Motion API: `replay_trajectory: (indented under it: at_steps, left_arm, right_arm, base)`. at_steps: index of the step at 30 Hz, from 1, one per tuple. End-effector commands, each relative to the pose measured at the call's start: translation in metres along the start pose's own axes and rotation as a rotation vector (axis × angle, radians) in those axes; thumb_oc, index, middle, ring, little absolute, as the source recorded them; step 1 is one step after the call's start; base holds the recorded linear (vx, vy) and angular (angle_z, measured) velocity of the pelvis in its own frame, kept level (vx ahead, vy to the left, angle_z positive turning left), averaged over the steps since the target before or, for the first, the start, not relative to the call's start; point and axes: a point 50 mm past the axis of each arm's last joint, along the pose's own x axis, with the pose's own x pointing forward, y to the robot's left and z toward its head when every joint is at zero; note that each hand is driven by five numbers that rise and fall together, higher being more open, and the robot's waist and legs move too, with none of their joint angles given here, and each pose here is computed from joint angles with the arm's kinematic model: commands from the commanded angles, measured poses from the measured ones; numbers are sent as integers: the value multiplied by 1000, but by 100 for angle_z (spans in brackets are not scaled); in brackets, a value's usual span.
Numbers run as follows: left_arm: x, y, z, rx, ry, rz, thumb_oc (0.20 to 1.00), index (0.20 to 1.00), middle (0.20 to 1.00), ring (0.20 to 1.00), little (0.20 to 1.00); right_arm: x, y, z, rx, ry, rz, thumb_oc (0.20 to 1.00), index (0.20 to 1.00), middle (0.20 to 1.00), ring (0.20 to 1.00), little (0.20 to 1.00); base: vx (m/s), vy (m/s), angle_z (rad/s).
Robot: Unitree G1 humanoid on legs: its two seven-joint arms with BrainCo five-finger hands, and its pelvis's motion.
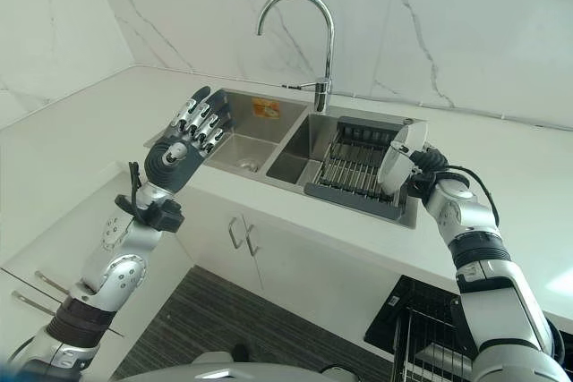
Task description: Place the dishes in the dishwasher.
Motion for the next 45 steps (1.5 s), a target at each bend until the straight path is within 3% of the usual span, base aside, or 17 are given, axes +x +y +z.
replay_trajectory:
  at_steps: [1, 29, 45]
  left_arm:
    - [11, 1, 30, 50, -115, -38, 1000, 1000, 1000, 1000, 1000]
    - [8, 1, 31, 40, -129, -18, 1000, 1000, 1000, 1000, 1000]
    - [-2, 5, 31, 43, -126, 1, 1000, 1000, 1000, 1000, 1000]
  right_arm:
    - [6, 16, 58, 47, -202, 7, 200, 200, 200, 200, 200]
    - [3, 17, 55, 81, -263, -99, 200, 200, 200, 200, 200]
    - [-32, 24, 103, 305, -562, -12, 200, 200, 200, 200, 200]
  base:
    - [10, 11, 5]
    - [-15, 9, 5]
    - [-2, 5, -5]
